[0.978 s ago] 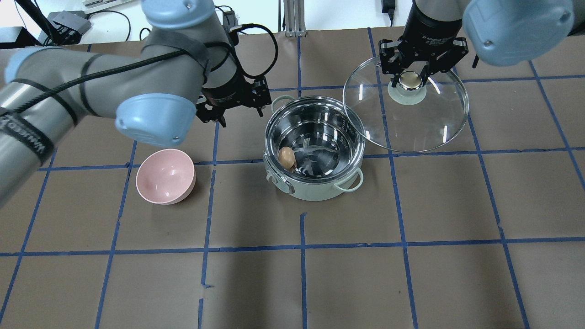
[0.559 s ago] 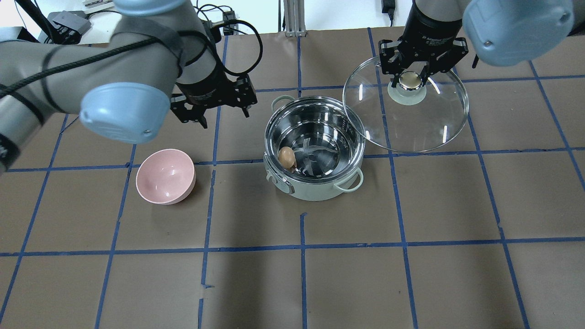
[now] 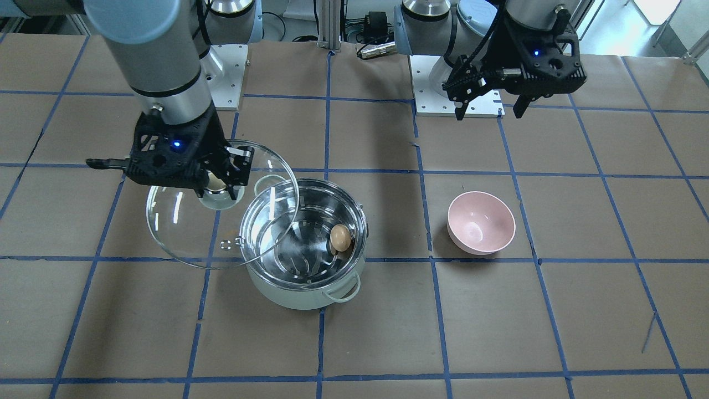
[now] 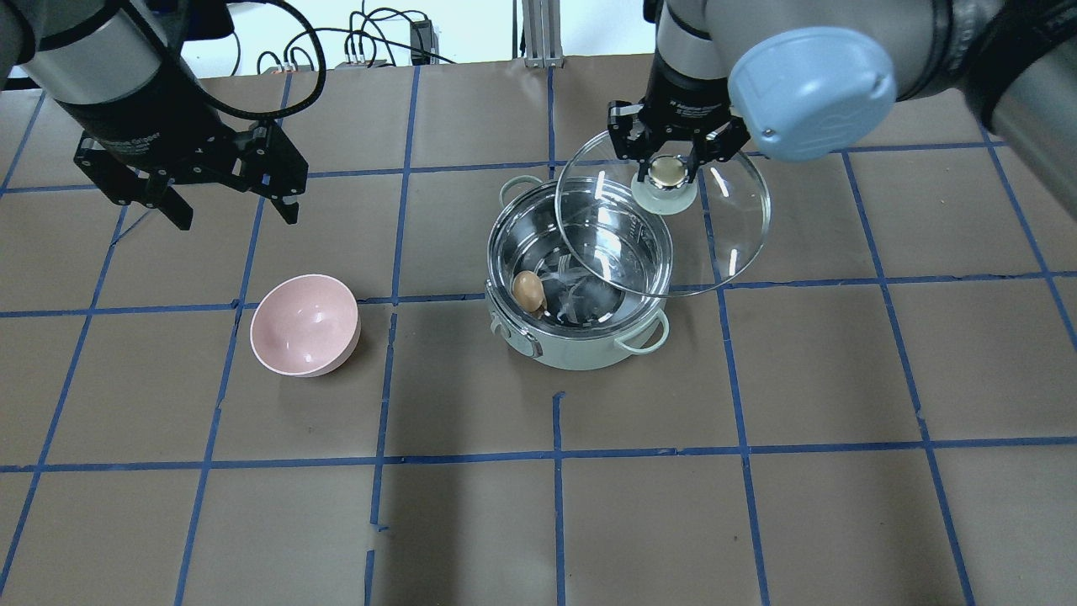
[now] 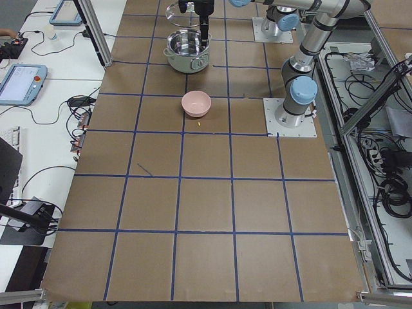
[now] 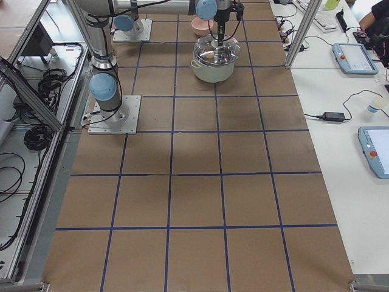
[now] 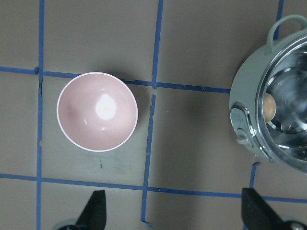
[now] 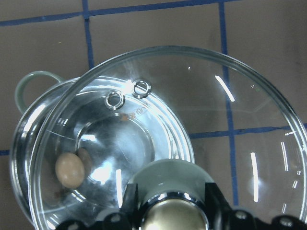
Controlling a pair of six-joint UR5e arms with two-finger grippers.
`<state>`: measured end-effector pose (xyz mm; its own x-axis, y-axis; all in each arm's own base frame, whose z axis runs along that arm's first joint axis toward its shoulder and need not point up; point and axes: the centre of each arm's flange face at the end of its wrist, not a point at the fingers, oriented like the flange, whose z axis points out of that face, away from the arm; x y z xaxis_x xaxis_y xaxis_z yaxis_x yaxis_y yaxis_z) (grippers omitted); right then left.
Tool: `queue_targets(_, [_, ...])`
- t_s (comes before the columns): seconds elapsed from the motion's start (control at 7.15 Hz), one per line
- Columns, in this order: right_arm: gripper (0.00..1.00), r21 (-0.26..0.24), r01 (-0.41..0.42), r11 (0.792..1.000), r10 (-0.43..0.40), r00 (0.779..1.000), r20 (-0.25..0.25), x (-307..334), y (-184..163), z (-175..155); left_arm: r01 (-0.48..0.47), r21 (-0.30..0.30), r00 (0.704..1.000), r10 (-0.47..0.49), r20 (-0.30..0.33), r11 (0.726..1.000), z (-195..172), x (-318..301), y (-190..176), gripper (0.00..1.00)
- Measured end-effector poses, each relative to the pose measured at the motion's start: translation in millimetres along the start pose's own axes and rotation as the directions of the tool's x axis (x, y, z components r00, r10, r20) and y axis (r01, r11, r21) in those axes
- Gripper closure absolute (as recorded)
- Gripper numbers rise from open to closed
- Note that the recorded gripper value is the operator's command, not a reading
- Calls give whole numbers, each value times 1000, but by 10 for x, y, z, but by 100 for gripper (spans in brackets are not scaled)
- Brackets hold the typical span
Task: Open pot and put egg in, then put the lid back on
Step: 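Move the glass lid back over the pot with the right gripper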
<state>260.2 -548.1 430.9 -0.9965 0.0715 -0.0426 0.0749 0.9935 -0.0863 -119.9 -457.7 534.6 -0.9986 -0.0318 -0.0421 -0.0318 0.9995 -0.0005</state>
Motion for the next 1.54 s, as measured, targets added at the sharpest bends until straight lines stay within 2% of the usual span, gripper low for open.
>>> queue_targets(0.42, [90,-14,26,1000,-24,995,100,-625,53,430,-10,-5,1000,10,4,1000,7,1,-15,0])
queue_targets(0.56, [90,-23,30,999,-27,993,114,-721,83,506,-11,-7,1000,11,1,1000,22,7,-31,0])
queue_targets(1.54, [90,-35,40,999,-36,994,100,-547,-9,640,-5,-15,999,4,-42,1000,64,21,-69,0])
